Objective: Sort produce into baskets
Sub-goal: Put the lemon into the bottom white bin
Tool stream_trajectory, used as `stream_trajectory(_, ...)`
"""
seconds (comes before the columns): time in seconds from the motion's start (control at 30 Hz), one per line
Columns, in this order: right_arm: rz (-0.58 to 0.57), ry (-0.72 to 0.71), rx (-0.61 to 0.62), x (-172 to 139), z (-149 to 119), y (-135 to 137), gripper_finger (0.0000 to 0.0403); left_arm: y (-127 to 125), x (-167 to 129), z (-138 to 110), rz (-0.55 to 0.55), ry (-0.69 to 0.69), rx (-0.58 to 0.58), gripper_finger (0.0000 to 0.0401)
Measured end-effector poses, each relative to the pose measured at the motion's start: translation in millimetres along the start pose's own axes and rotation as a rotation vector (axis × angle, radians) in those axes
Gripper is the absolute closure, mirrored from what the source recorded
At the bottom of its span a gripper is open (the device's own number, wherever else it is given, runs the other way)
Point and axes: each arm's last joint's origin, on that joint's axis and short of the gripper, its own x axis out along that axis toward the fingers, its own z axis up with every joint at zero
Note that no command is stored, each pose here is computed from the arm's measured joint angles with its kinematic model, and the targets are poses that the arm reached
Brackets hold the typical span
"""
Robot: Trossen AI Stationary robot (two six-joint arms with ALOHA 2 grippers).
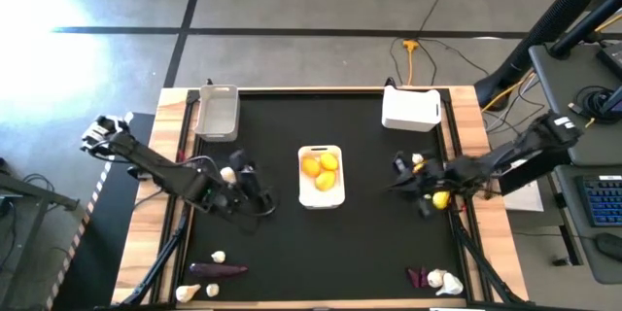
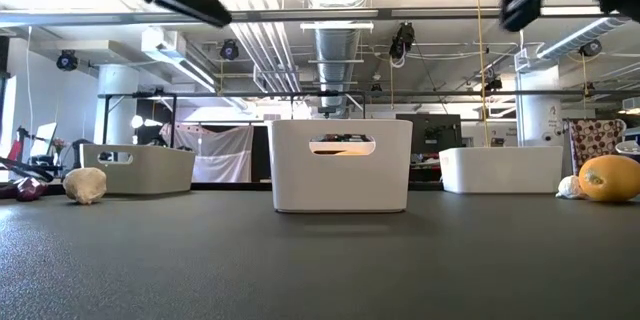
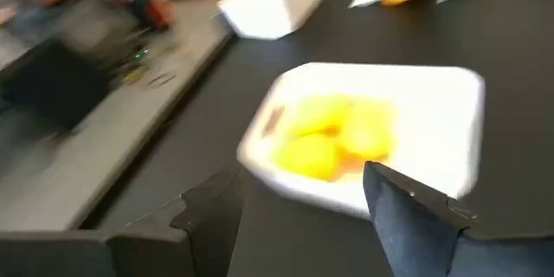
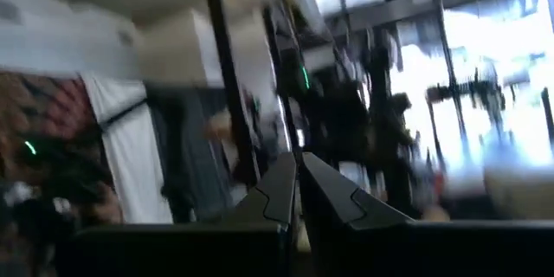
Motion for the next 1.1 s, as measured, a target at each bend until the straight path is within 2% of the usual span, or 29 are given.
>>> stream_trajectory(0.1, -0.108, 0.012, 0.199, 21.0, -2.0, -1.6, 0.0390, -16.4, 10.7, -7.1, -0.139, -0.118, -0.034, 0.0186)
stream_trajectory(0.17, -0.138, -0.058, 0.320, 33.4, 8.8, -1.9, 0.0390, -25.4, 17.7, -15.3, -0.246, -0.243, -0.085, 0.0188)
stream_trajectory(0.23, -0.170, -0.037, 0.402, 41.3, 11.5, -4.3, 0.0390, -30.5, 23.9, -25.0, -0.360, -0.389, -0.128, 0.0189)
stream_trajectory(0.33, -0.261, 0.080, 0.520, 49.5, 12.4, -8.3, 0.0390, -33.5, 29.8, -41.3, -0.465, -0.593, -0.111, 0.0189)
stream_trajectory(0.4, -0.359, 0.185, 0.582, 53.5, 17.1, -11.6, 0.0390, -33.2, 31.7, -49.4, -0.465, -0.685, -0.112, 0.0189)
stream_trajectory(0.47, -0.512, 0.337, 0.582, 51.8, 19.4, -16.2, 0.0390, -33.2, 34.3, -53.2, -0.451, -0.742, -0.135, 0.0189)
stream_trajectory(0.57, -0.770, 0.521, 0.547, 46.1, 27.7, -19.8, 0.0390, -37.6, 40.0, -60.6, -0.450, -0.734, -0.127, 0.0189)
stream_trajectory(0.73, -1.122, 0.670, 0.573, 35.1, 53.3, -18.8, 0.0390, -46.1, 50.0, -74.8, -0.467, -0.649, -0.095, 0.0189)
stream_trajectory(0.93, -1.478, 0.815, 0.723, 19.1, 76.1, -12.9, 0.0390, -49.6, 55.0, -82.6, -0.465, -0.615, -0.061, 0.0189)
stream_trajectory(1.0, -1.573, 0.884, 0.754, 13.9, 75.7, -11.7, 0.0390, -49.5, 55.2, -82.7, -0.464, -0.614, -0.058, 0.0189)
stream_trajectory(1.1, -1.630, 1.010, 0.819, 9.5, 69.7, -12.0, 0.0390, -49.6, 55.3, -82.9, -0.468, -0.609, -0.067, 0.0189)
